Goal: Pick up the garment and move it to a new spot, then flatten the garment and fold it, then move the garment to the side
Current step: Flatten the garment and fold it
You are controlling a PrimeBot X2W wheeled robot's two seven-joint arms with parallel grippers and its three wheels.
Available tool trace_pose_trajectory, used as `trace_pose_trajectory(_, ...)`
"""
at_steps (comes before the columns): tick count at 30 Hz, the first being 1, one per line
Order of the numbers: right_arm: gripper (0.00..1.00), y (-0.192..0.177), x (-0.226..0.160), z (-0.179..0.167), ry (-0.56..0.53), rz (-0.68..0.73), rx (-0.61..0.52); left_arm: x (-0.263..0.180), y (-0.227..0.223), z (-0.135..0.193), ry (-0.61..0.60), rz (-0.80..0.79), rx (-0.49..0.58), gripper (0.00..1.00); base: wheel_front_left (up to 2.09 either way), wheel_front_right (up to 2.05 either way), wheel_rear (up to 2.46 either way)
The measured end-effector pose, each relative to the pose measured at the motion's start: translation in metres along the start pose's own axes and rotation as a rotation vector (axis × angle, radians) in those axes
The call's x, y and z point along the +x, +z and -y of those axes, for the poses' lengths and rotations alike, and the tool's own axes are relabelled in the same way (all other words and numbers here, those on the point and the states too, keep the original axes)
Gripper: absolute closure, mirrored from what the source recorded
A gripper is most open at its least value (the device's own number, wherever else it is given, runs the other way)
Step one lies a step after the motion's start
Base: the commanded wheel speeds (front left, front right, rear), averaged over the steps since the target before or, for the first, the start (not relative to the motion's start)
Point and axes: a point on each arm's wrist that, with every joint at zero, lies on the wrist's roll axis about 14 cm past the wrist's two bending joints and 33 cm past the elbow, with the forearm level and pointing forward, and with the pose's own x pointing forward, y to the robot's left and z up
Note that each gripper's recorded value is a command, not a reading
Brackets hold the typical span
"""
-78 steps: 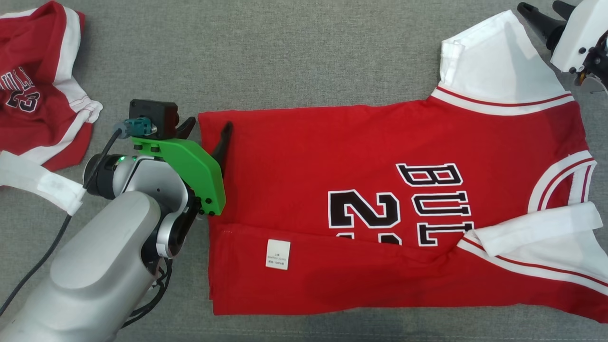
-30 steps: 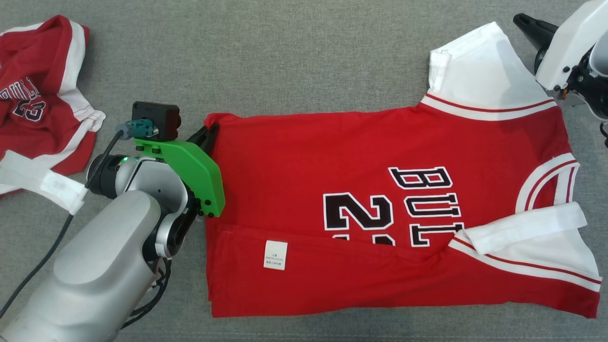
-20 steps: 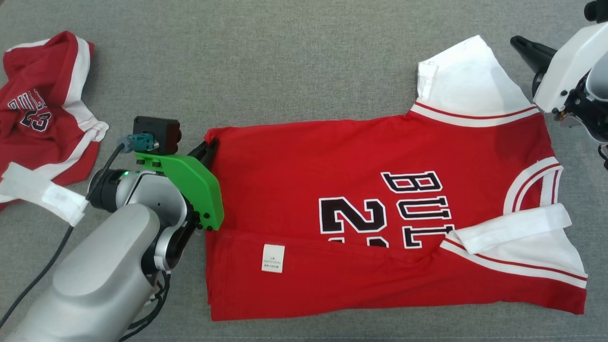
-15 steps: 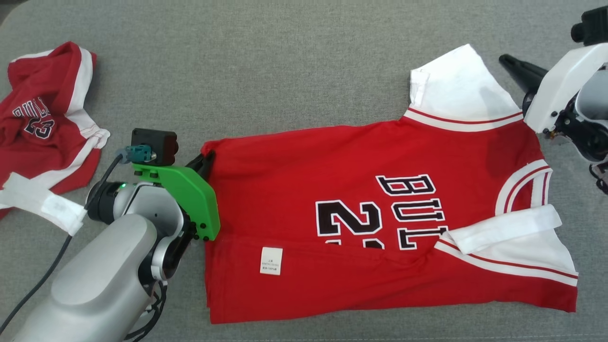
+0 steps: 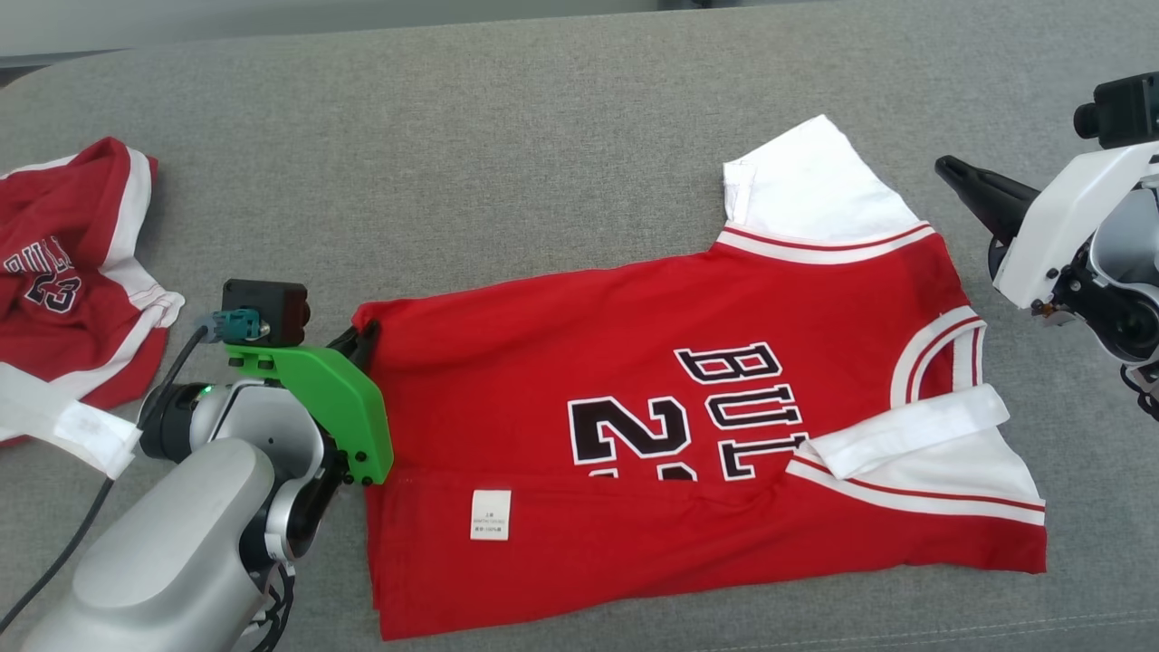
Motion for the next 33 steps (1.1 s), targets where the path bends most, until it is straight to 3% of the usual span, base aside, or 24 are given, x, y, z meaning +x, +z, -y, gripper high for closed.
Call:
trace_pose_trajectory(1,0.91,0.0,-0.001,0.0,-0.001,0.003,0.001,0.001,0.001,0.0,-0.001,0.002,0.0,0.77,0.0,0.0,0.0)
trace_pose_trajectory(2,0.79,0.0,-0.002,0.0,-0.002,0.004,0.002,0.002,0.001,0.0,-0.001,0.001,-0.001,0.55,0.0,0.0,0.0)
trace_pose_trajectory(3,0.64,0.0,-0.003,0.001,-0.004,0.004,0.003,0.002,0.0,0.0,0.0,0.0,0.0,0.0,0.0,0.0,0.0)
trace_pose_trajectory(4,0.28,0.0,-0.004,0.001,-0.005,0.006,0.004,0.003,0.0,0.0,0.001,-0.001,0.0,0.0,0.0,0.0,0.0)
trace_pose_trajectory(5,0.0,0.0,-0.004,0.001,-0.006,0.009,0.006,0.004,-0.001,0.0,0.003,-0.004,0.001,0.0,0.0,0.0,0.0)
trace_pose_trajectory(16,0.0,0.007,-0.02,-0.007,-0.006,0.07,0.007,-0.005,0.023,-0.004,0.028,0.098,0.005,0.0,0.0,0.0,0.0)
trace_pose_trajectory(24,0.0,0.022,-0.049,-0.025,0.013,0.262,-0.025,-0.036,0.043,-0.008,0.059,0.259,-0.008,0.0,0.0,0.0,0.0)
trace_pose_trajectory(33,0.0,0.013,-0.09,-0.017,-0.054,0.404,-0.094,-0.069,0.035,0.001,0.041,0.415,-0.049,0.0,0.0,0.0,0.0)
